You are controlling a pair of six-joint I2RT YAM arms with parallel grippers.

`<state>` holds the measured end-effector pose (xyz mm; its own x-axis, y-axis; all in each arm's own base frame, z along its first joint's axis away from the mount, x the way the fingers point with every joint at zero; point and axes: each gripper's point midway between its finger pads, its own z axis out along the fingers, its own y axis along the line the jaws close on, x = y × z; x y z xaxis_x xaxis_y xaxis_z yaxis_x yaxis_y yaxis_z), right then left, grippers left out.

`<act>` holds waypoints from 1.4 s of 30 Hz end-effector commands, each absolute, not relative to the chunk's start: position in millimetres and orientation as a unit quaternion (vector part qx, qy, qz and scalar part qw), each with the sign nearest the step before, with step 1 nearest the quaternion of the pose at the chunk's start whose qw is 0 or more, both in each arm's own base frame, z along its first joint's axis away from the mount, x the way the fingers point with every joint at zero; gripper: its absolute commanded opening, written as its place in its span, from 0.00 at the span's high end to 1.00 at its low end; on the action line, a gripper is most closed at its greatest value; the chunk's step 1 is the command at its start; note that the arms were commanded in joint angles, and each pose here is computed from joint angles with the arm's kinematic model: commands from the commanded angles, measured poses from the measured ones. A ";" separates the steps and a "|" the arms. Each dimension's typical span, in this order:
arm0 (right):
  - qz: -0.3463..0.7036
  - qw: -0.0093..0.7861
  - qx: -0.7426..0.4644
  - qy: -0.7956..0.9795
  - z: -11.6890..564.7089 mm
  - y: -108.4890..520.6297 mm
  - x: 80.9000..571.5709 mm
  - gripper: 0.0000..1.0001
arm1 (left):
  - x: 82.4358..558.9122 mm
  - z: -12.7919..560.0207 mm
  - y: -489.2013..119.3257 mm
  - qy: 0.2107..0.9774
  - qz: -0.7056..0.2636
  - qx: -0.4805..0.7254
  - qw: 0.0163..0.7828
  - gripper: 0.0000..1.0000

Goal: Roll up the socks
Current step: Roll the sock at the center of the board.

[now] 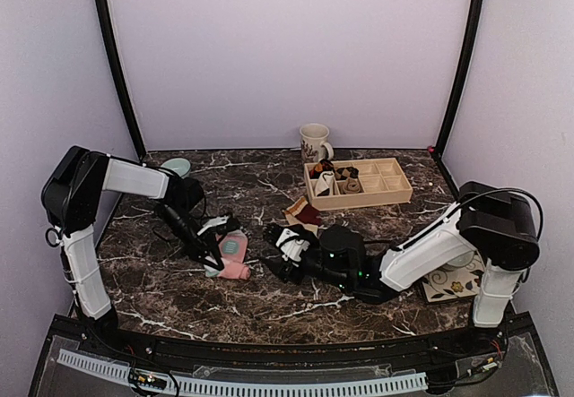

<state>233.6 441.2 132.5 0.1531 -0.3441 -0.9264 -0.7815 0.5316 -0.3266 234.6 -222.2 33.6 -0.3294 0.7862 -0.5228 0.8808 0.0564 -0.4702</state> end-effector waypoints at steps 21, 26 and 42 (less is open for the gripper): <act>0.258 0.470 -0.697 0.476 49.6 543.0 186.6 0.54 | 202.5 -4.9 -193.1 0.752 -0.357 0.549 -0.079 0.93; 0.248 0.463 -0.703 0.479 38.5 547.9 191.6 0.54 | 204.0 -4.6 -193.1 0.751 -0.355 0.551 -0.077 0.93; 0.223 0.469 -0.682 0.515 27.5 542.8 205.2 0.45 | 202.2 -4.0 -194.0 0.750 -0.359 0.550 -0.077 0.93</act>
